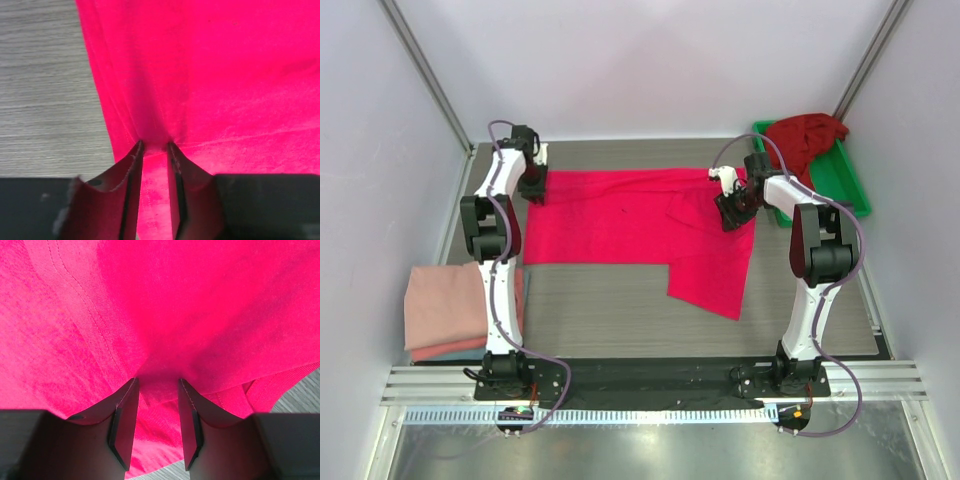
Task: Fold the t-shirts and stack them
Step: Fold the tshirt
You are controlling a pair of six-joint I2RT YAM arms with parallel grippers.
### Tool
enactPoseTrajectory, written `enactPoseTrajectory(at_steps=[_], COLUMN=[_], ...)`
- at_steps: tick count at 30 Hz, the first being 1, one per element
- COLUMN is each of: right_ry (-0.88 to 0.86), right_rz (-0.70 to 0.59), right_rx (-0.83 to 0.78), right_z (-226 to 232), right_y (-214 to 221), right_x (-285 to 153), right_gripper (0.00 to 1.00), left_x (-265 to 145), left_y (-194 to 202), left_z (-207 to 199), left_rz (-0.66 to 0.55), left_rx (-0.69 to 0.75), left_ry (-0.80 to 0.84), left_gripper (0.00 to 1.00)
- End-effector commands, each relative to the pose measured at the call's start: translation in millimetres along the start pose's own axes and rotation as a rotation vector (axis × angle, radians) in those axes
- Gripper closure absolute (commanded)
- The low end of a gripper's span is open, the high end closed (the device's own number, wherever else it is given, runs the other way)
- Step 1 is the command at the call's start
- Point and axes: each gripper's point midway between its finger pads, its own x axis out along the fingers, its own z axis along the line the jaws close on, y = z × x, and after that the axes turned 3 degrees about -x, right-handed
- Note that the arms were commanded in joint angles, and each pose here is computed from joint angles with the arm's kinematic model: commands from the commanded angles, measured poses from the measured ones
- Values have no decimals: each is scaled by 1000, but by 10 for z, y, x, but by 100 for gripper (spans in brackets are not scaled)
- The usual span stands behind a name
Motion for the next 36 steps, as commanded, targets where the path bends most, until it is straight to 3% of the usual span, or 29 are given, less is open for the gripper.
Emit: enactPoseTrajectory(at_steps=[1,10,25,36], right_ry=[22,30,31,37], right_rz=[-7,3,42,79], right_rx=[-23,-28,-79,-138], right_z=[-14,-24,-24,14], right_y=[-28,-3,105,168], right_x=[-20,-15,-4,-232], right_gripper=[57,57,57,57], left_x=[-64,-200,-685,-526], left_y=[57,-119,-492,-223], left_z=[93,146,258,209], left_rz=[15,-44,-180,-72], left_rx=[-47,-33,112,124], left_ry=[22,4,-49,-16], left_gripper=[76,99,99,97])
